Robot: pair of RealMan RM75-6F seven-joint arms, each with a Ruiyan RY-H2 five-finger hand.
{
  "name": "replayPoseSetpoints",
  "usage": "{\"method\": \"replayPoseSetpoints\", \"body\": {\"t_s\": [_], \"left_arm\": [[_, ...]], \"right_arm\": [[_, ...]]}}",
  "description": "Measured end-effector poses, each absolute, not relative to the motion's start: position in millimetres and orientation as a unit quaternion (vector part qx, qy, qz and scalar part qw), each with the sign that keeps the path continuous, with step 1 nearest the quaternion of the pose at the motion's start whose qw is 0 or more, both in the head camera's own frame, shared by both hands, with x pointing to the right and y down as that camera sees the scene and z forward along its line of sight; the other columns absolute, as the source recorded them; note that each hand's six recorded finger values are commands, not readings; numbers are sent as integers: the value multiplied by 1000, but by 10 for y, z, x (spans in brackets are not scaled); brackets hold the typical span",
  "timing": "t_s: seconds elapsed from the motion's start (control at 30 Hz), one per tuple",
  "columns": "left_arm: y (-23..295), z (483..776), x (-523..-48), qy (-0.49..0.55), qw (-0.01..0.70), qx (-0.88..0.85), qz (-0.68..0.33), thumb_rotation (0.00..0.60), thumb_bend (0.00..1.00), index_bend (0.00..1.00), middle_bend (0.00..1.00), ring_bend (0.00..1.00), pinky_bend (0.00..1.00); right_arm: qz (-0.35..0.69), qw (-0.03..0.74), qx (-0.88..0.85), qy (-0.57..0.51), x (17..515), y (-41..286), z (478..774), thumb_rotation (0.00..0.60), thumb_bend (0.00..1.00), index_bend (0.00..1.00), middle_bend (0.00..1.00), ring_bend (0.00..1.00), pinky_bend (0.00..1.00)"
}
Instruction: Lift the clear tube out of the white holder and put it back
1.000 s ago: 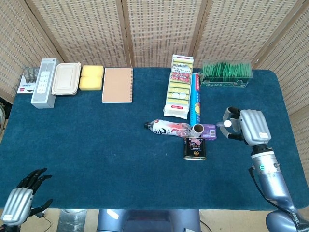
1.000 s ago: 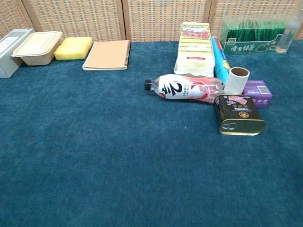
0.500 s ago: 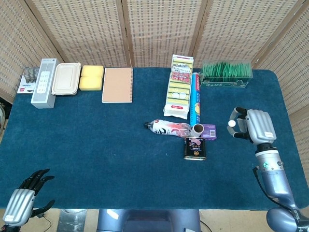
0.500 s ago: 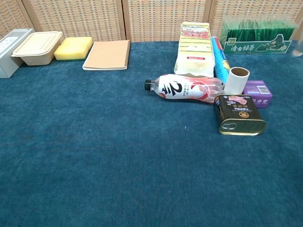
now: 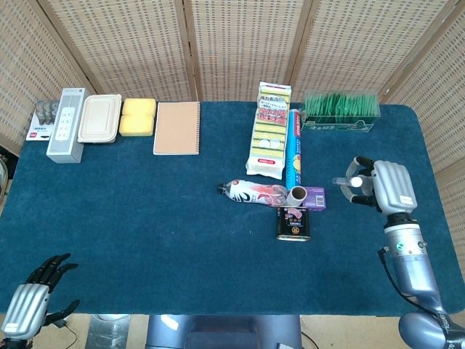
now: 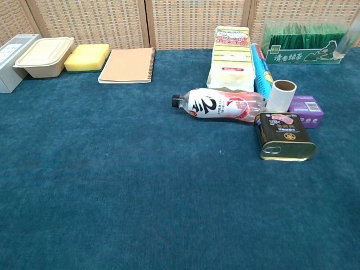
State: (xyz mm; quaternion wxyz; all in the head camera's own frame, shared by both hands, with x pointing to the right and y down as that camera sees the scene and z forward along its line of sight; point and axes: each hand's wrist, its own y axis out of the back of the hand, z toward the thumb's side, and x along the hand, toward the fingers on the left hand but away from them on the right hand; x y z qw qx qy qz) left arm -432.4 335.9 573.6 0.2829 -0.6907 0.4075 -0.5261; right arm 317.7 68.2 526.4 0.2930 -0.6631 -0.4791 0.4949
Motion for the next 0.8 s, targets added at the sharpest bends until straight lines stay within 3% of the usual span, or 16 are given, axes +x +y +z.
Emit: {"method": "replayPoseSetpoints", "body": {"t_s": [0.8], "left_arm": [[3361, 5730, -4298, 406, 286, -694, -521, 600, 181, 235, 146, 120, 226]], "right_arm": [[484, 284, -698, -445, 2780, 649, 5285, 600, 385, 785, 875, 879, 787]]}}
